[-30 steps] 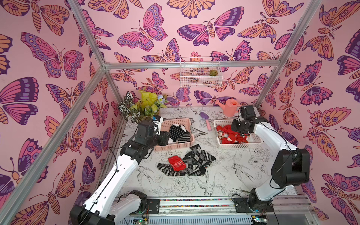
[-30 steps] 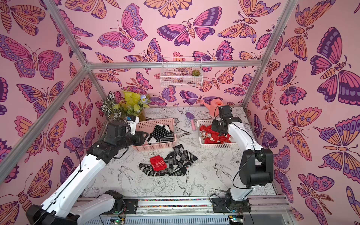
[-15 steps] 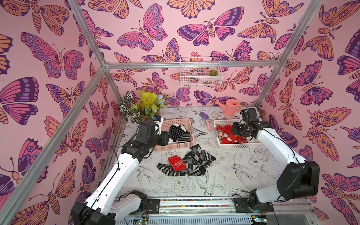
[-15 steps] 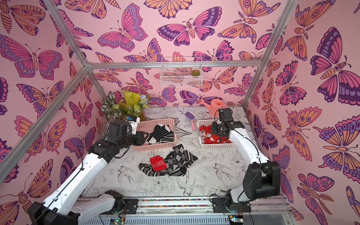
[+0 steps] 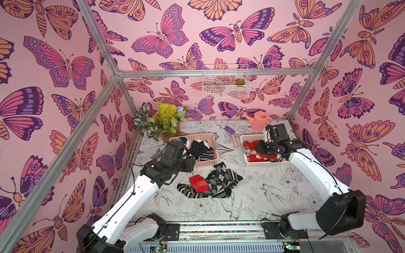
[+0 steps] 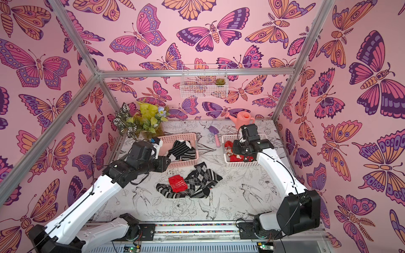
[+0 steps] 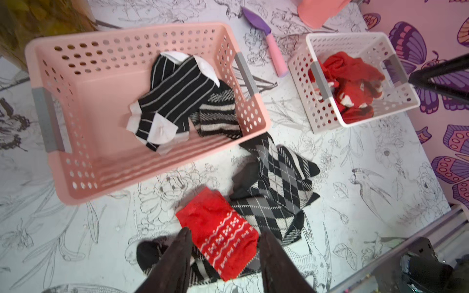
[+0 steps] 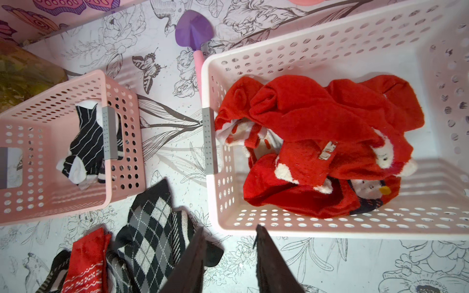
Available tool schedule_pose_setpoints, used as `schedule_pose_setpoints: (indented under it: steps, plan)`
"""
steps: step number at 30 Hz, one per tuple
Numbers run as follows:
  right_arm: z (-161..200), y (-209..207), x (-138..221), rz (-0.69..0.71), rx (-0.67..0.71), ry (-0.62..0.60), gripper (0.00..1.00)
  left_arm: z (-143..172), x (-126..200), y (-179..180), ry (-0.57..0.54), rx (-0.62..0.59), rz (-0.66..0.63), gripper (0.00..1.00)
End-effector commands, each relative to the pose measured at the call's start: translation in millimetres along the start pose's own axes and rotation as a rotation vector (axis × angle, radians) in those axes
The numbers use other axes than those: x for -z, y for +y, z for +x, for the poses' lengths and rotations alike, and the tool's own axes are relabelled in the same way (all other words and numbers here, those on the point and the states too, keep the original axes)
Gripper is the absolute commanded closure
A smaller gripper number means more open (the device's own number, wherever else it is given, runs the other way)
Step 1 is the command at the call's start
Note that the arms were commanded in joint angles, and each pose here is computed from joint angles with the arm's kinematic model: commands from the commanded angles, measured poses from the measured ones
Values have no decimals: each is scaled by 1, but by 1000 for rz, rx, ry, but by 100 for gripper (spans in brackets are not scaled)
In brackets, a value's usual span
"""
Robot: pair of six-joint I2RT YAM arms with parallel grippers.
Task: Sort the socks into the basket by color
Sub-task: Place the sock in the bin, then pick up the sock at the center of the board.
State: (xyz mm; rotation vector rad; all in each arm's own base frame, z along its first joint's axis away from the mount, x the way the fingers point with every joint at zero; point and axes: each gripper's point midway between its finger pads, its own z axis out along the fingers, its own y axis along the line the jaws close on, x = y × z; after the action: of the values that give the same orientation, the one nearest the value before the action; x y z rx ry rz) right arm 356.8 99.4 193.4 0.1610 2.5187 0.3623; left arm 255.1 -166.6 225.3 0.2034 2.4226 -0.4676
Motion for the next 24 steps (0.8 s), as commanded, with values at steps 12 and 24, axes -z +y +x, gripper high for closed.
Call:
schedule_pose_setpoints:
  steps: [12, 24]
  plan:
    - [22, 8, 1, -53, 35, 44, 64, 92, -17, 4, 212, 122, -173, 47]
    - [28, 9, -1, -62, 48, 61, 64, 115, -27, 8, 231, 220, -229, 46]
